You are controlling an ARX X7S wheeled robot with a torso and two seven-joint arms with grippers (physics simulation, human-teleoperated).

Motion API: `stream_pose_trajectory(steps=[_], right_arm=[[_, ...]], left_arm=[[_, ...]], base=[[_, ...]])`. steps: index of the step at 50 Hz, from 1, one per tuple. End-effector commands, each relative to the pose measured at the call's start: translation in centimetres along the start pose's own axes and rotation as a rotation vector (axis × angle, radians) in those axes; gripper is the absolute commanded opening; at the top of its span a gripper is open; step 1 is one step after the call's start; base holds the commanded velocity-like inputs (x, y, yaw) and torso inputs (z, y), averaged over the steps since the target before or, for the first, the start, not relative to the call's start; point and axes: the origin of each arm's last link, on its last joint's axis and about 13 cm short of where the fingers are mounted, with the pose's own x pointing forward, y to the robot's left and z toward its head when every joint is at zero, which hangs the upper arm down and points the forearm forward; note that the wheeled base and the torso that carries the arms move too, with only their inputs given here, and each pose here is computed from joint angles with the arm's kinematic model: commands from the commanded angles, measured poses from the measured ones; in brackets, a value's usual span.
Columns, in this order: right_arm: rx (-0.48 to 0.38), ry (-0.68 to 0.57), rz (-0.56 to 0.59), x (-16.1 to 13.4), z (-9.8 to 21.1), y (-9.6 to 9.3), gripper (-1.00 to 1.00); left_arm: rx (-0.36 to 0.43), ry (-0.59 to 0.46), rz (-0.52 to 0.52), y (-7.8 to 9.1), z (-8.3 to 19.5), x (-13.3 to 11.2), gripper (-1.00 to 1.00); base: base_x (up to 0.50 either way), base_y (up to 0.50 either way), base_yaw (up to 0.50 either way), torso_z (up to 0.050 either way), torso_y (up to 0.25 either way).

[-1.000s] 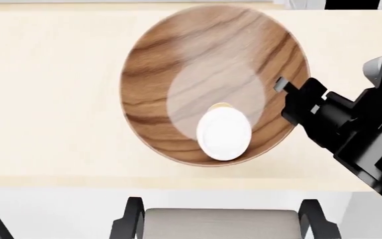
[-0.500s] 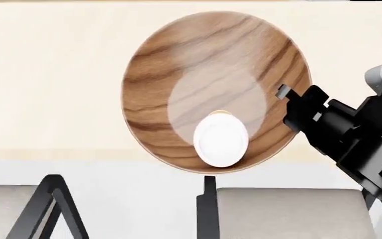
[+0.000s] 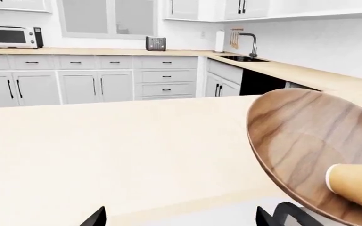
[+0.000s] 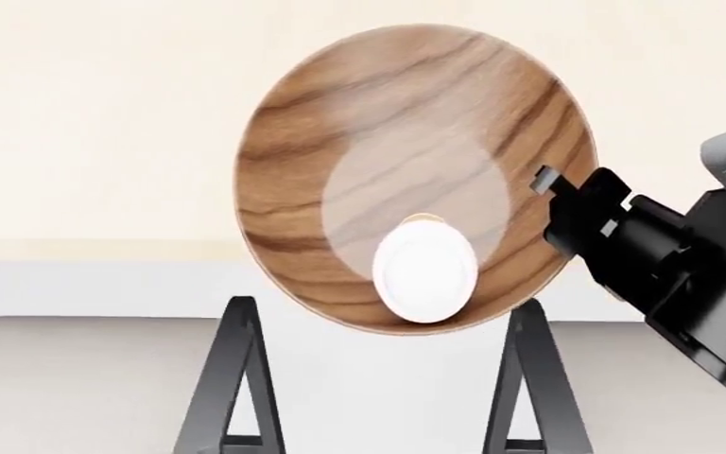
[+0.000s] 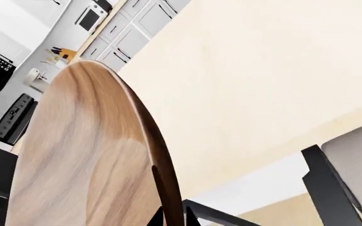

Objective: Place the cup inside the bowl on the dining table and move the bowl to any counter.

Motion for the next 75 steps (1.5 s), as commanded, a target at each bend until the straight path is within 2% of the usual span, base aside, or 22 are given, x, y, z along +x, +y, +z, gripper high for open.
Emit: stream_pose_trajectory(steps=[1,20,34,40,50,60,64,68,71,75], right_arm=[[-0.026,-0.017,0.040,-0.1,0.3,0.3,-1.00],[-0.010,-0.034,0.031,0.0,0.2,0.1,-1.00],[-0.035,-0.031,0.026,0.0,0.1,0.1,-1.00],[-0.043,-0.032,0.029,0.0,0.2,0.2,-1.00],[-0.038,-0.031,0.017,0.0,0.1,0.1,-1.00],[-0.031,-0.031,0.013,-0.1,0.1,0.0,-1.00],[-0.036,-0.026,0.013,0.0,0.0,0.0,-1.00],[-0.035,-0.024,0.012,0.0,-0.1,0.0,-1.00],[-0.033,-0.024,0.013,0.0,-0.1,-0.1,-1.00],[-0.037,-0.023,0.012,0.0,-0.2,-0.1,-1.00]], left_arm=[[-0.001,0.000,-0.002,-0.3,-0.1,0.4,1.00],[-0.008,0.009,-0.004,-0.3,-0.8,0.3,1.00],[-0.011,0.009,-0.005,-0.3,-0.9,0.3,1.00],[-0.008,0.007,-0.003,-1.7,-1.1,2.4,1.00],[-0.020,0.009,-0.009,-0.3,-0.9,0.5,1.00],[-0.019,0.008,0.002,0.1,-0.7,0.0,1.00],[-0.034,0.026,0.049,0.3,-0.9,0.1,1.00],[-0.039,0.031,0.092,-0.4,-1.2,1.7,1.00],[-0.030,-0.001,0.137,-0.8,-1.2,2.7,1.00],[0.018,-0.061,0.247,-0.4,-1.0,2.5,1.00]], base=[[0.01,0.50,0.00,0.000,0.000],[0.01,0.50,0.00,0.000,0.001],[0.01,0.50,0.00,0.000,0.001],[0.01,0.50,0.00,0.000,0.000],[0.01,0.50,0.00,0.000,0.001],[0.01,0.50,0.00,0.001,0.000],[0.01,0.50,0.00,0.000,0.000],[0.01,0.50,0.00,0.000,0.002],[0.01,0.50,0.00,0.000,0.000],[0.01,0.50,0.00,0.000,0.000]])
